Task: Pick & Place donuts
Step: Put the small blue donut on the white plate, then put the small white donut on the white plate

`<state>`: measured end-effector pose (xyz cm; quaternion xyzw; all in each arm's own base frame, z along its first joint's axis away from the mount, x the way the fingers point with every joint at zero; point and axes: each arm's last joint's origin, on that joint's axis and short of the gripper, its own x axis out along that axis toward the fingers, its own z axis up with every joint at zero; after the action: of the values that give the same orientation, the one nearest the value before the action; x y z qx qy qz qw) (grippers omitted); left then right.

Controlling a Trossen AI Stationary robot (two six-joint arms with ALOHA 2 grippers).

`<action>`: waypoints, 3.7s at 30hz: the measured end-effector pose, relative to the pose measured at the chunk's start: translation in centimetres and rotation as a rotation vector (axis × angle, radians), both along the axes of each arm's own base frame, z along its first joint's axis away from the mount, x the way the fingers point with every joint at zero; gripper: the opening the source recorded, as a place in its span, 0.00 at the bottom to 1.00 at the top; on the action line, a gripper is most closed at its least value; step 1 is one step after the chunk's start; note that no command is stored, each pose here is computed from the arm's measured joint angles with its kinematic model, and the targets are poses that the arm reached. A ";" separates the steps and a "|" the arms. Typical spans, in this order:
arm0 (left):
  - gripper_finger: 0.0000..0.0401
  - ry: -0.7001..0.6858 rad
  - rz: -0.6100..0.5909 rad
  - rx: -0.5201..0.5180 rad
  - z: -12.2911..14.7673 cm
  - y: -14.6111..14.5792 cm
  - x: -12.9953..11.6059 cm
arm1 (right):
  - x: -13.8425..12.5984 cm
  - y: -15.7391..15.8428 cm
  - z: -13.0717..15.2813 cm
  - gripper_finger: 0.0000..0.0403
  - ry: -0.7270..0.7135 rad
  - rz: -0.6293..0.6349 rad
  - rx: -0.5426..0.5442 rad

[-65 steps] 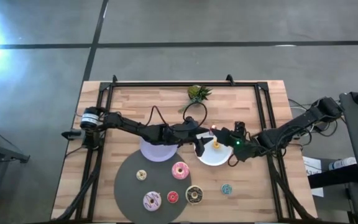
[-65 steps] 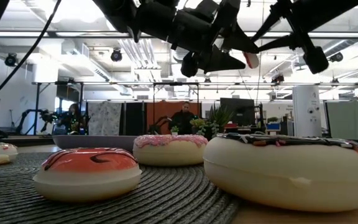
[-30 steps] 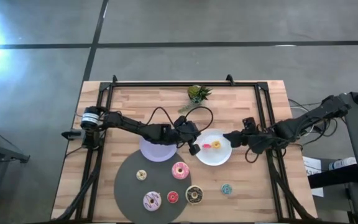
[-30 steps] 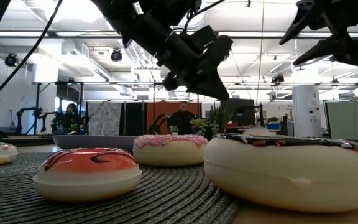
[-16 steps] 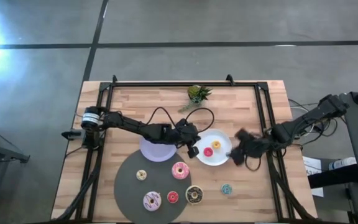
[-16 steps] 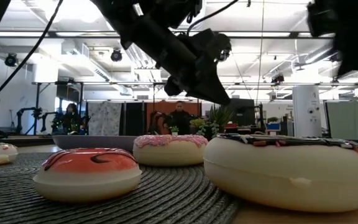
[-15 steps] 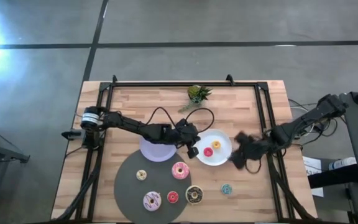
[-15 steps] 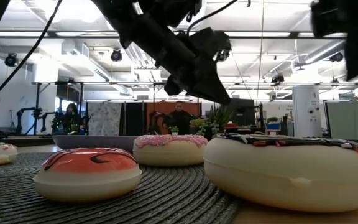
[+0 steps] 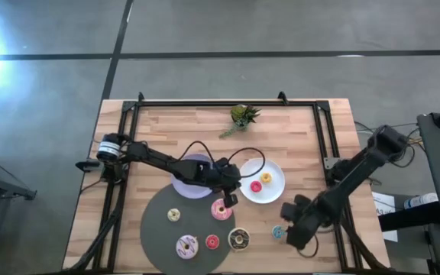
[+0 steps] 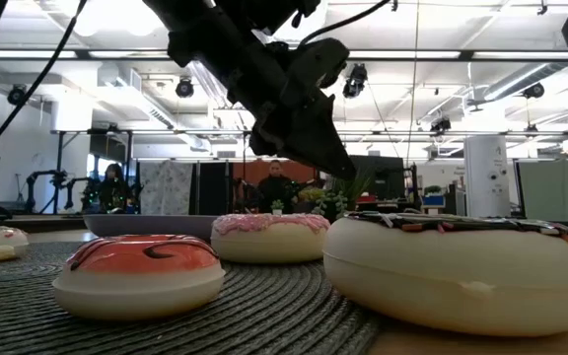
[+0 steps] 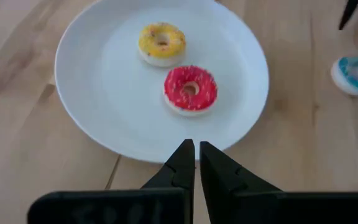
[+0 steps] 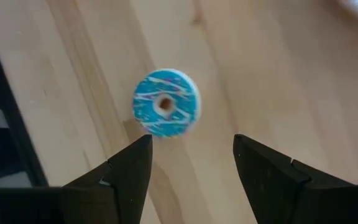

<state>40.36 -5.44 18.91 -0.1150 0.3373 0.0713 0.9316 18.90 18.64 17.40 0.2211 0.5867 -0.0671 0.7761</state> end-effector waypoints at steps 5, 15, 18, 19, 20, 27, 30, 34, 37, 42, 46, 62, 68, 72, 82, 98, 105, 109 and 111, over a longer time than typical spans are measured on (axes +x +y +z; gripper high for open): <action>0.00 0.019 -0.008 0.019 -0.1 -0.2 -0.2 | 1.9 1.9 -1.5 0.54 0.038 -0.033 -0.076; 0.00 0.049 -0.051 0.029 -0.3 -1.8 -0.6 | 2.5 2.4 -1.9 0.54 0.059 -0.135 -0.133; 0.00 0.048 -0.059 0.029 -0.3 -2.1 -0.7 | 2.2 2.0 -2.4 0.53 0.074 -0.154 -0.139; 0.00 0.048 -0.061 0.029 -0.3 -2.1 -0.7 | 2.1 2.0 -2.5 0.52 0.073 -0.154 -0.134; 0.00 0.048 -0.062 0.029 -0.3 -2.2 -0.7 | 2.2 1.9 -2.7 0.51 0.068 -0.151 -0.127; 0.00 0.048 -0.051 0.019 -0.3 -2.2 -0.7 | 2.5 1.7 -3.4 0.39 0.061 -0.144 -0.054; 0.00 0.048 -0.039 0.014 -0.3 -2.1 -0.7 | 2.7 1.5 -3.3 0.30 0.060 -0.156 -0.048; 0.00 0.051 -0.006 0.039 -0.2 -2.0 -0.9 | 3.3 0.6 -3.0 0.13 0.045 -0.195 -0.048; 0.00 0.050 0.033 0.073 0.4 -1.8 -1.2 | 3.8 -0.6 -1.5 0.04 -0.020 -0.235 -0.053; 0.00 0.033 0.103 0.134 1.9 -1.2 -2.3 | 3.5 -4.1 1.6 0.04 -0.089 -0.296 -0.154; 0.00 0.007 0.158 0.154 2.4 -0.6 -3.9 | 3.4 -7.4 1.2 0.04 -0.036 -0.307 -0.152; 0.00 -0.134 0.336 -0.060 1.0 1.2 -12.4 | 4.2 -11.0 -0.8 0.37 0.012 -0.268 -0.137; 0.00 -0.128 0.305 -0.061 0.8 1.2 -12.9 | 4.0 -10.0 0.3 0.46 -0.024 -0.184 -0.167; 0.00 -0.074 0.134 -0.103 0.4 0.4 -12.7 | 4.6 -8.3 2.4 0.47 -0.121 0.018 -0.186; 0.00 0.055 -0.033 -0.158 -0.1 -3.0 -14.5 | 6.2 -4.9 2.5 0.48 -0.136 0.220 -0.222; 0.01 0.383 0.017 -0.323 0.1 -9.2 -22.5 | 9.0 -3.1 0.5 0.48 -0.085 0.300 -0.273; 0.21 0.364 0.110 -0.218 -0.2 -9.0 -23.4 | 9.0 -3.2 0.6 0.48 -0.091 0.287 -0.269; 0.30 0.331 0.144 -0.187 -0.4 -8.4 -23.0 | 9.0 -3.2 0.6 0.48 -0.091 0.270 -0.261; 0.31 0.348 0.142 -0.206 -0.8 -8.3 -23.1 | 9.0 -3.2 0.7 0.48 -0.092 0.258 -0.257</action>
<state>17.31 -13.71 18.10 -0.2192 0.4896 0.1204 0.8353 27.88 15.46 18.05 0.0461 0.5608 -0.0314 0.8261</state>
